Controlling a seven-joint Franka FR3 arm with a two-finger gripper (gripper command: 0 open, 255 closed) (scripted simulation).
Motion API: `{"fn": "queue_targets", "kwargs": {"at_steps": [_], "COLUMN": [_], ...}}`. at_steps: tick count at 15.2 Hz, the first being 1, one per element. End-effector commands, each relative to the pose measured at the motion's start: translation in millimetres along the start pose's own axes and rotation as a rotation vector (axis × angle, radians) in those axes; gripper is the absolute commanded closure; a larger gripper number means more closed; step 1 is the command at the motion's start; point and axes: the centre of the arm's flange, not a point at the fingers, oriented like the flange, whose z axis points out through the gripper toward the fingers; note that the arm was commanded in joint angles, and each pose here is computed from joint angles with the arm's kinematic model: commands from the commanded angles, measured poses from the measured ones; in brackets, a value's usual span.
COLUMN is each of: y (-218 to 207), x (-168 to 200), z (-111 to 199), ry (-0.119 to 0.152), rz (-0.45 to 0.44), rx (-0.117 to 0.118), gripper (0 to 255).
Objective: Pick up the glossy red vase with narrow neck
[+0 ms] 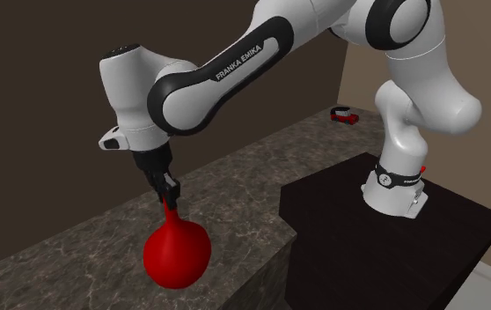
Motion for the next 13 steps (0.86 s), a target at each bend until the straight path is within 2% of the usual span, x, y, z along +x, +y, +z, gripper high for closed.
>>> {"fn": "queue_targets", "kwargs": {"at_steps": [1,11,13], "y": [0.7,0.4,0.4], "x": [-0.6,-4.7,-4.8], "z": [-10.5,-63.1,-63.9], "ry": [0.002,0.002,0.002], "rz": [0.000,0.000,0.000], "rx": [-0.001,-0.001,-0.001], "gripper": [255,255,255]}}
